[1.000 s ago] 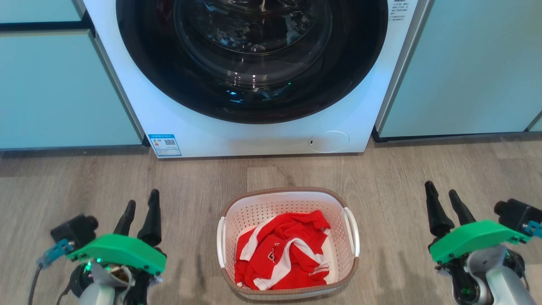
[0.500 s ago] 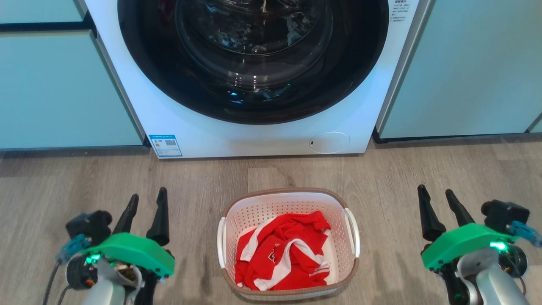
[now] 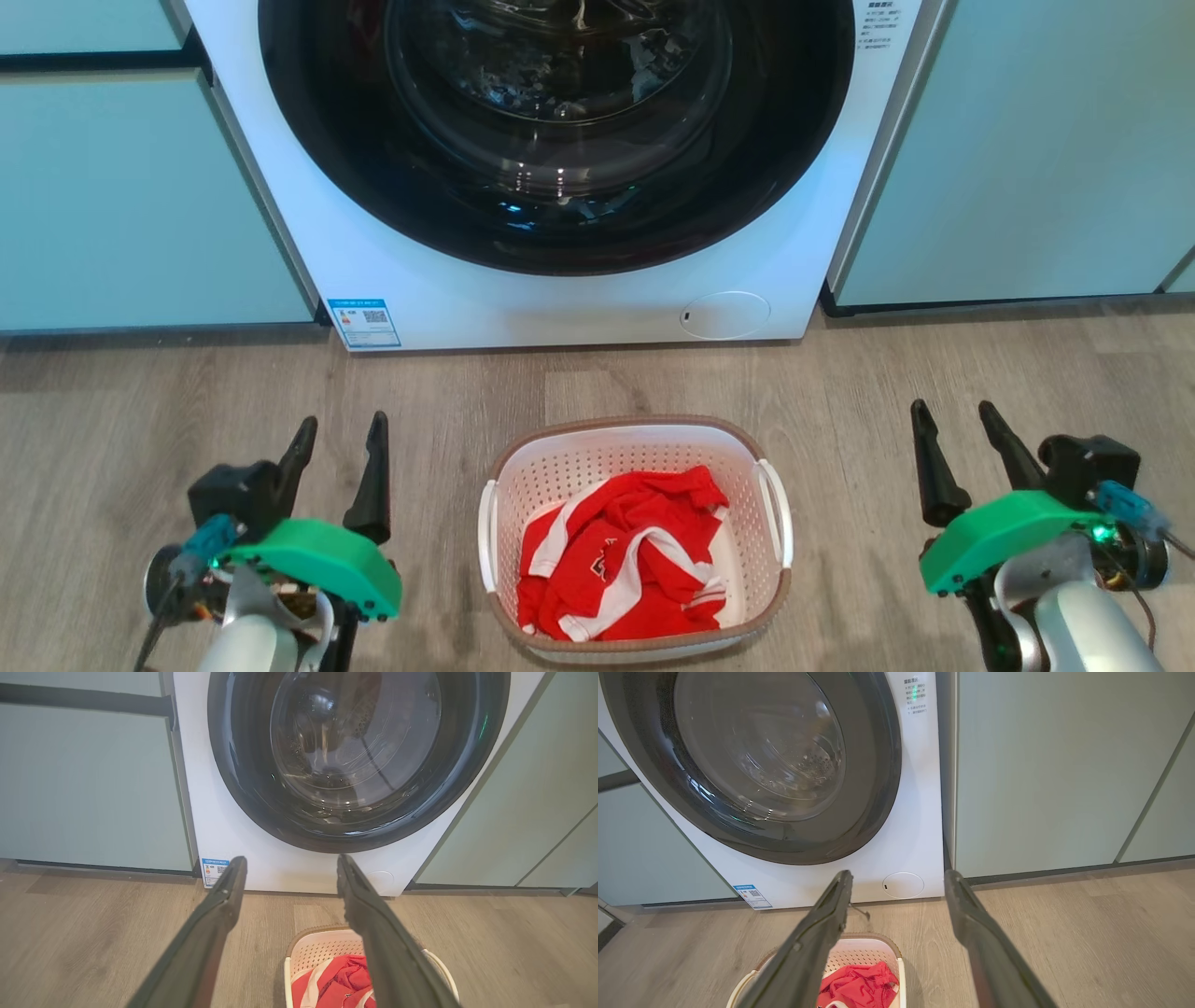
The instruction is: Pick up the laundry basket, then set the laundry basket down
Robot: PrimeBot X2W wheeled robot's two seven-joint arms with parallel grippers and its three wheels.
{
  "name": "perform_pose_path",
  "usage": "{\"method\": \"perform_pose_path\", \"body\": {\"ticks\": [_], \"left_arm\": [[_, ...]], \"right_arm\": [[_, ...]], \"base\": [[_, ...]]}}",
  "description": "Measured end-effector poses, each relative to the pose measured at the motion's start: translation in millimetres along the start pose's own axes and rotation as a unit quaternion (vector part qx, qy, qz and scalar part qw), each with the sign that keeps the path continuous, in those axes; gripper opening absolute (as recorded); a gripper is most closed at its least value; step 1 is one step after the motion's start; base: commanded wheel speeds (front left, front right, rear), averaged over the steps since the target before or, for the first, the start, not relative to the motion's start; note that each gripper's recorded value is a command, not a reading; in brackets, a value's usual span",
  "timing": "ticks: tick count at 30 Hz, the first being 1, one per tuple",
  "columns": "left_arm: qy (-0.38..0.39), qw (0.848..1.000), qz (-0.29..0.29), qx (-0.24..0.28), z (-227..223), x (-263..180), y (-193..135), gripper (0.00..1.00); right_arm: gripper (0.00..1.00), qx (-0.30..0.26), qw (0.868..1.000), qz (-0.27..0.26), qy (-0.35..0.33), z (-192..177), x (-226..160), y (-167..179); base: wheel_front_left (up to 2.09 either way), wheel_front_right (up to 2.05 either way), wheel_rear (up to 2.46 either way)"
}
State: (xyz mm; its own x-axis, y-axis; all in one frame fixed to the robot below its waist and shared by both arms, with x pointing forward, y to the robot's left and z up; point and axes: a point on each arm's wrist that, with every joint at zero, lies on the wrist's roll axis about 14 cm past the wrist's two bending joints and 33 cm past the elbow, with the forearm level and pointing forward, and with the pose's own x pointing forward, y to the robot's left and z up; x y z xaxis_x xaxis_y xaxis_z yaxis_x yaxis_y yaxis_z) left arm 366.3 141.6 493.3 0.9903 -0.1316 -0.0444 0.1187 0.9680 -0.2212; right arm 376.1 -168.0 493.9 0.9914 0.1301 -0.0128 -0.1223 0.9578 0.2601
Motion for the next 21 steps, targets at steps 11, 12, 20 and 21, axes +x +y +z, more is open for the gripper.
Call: {"method": "perform_pose_path", "body": {"ticks": [11, 12, 20, 21], "left_arm": [[-0.003, 0.997, -0.011, 0.070, -0.1, -0.1, -8.0, 1.00], [-0.003, 0.997, -0.010, 0.076, 0.1, -0.1, -7.8, 1.00], [-0.010, 0.995, -0.003, 0.098, 3.5, 0.0, -6.4, 1.00], [-0.011, 0.994, -0.002, 0.105, 4.2, -0.1, -6.4, 1.00]], "right_arm": [[1.00, -0.053, 0.999, 0.011, -0.004, -0.3, -1.0, 3.5], [1.00, -0.057, 0.998, 0.012, -0.006, -0.3, -1.1, 3.8], [1.00, -0.079, 0.997, 0.018, -0.013, 0.3, -1.7, 5.9], [1.00, -0.082, 0.996, 0.018, -0.012, 0.1, -1.7, 6.2]], "base": [[0.00, 0.00, 0.00], [0.00, 0.00, 0.00], [0.00, 0.00, 0.00], [0.00, 0.00, 0.00]]}}
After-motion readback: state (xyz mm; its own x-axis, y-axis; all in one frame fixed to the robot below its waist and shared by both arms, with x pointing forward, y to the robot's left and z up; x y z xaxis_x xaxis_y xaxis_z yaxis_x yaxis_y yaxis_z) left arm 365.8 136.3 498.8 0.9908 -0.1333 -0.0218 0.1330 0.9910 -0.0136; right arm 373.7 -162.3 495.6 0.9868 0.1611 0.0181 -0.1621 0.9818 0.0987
